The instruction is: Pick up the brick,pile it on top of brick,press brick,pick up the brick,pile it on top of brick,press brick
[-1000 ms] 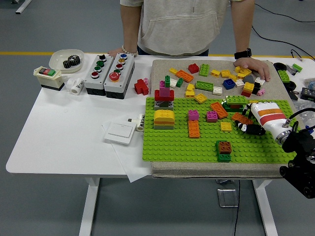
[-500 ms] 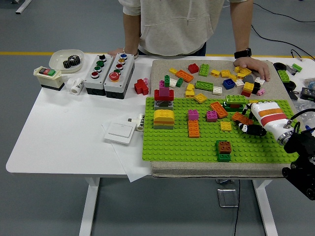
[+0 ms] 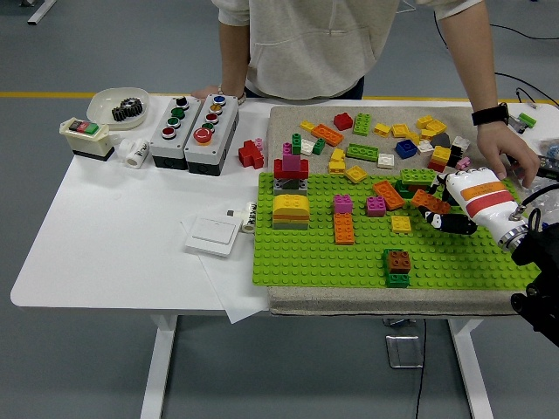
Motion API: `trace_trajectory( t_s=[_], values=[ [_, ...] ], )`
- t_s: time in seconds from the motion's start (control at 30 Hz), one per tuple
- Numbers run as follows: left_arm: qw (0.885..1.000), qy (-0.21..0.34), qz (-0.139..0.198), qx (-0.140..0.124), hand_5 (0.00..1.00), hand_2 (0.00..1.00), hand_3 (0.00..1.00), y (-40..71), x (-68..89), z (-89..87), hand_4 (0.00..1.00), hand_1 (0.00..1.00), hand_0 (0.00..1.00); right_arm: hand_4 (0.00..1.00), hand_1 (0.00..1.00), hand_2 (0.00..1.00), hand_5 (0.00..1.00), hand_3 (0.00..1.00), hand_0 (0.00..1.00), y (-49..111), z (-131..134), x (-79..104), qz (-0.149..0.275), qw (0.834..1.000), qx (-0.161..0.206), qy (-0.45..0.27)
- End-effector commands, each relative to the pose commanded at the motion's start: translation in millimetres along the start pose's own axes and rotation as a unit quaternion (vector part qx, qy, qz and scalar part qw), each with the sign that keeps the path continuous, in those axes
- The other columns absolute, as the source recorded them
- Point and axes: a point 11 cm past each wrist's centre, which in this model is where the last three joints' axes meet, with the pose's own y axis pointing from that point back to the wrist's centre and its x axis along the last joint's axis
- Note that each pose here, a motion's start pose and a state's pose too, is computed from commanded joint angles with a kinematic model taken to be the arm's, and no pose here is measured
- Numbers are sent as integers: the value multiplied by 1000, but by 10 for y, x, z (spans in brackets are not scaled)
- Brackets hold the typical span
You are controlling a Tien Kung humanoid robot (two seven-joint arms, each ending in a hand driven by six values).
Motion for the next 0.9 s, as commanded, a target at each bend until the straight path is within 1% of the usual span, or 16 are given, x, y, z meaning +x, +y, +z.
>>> trace_trajectory(
  t_s=[0.07,0.43,0.5,0.6,0.9],
  values=[
    [1000,1,0,0,675,751,596,-1,1,-4,658,754,781,648,326,422,492,491,166,25,-12,38,1,1000,10,2],
    [1000,4,0,3,675,751,596,-7,7,-37,658,754,781,648,324,422,477,492,168,233,-205,231,-9,995,97,25],
    [1000,4,0,3,675,751,595,-8,7,-40,657,753,780,651,324,422,470,496,168,249,-228,245,-10,994,104,26],
    [1000,4,0,4,675,751,595,-9,7,-53,657,753,780,651,324,422,470,496,168,307,-317,292,-13,991,128,25],
    [1000,6,1,5,675,751,594,-11,9,-58,657,753,779,655,325,424,465,498,169,446,-492,390,-20,984,174,19]
  ],
)
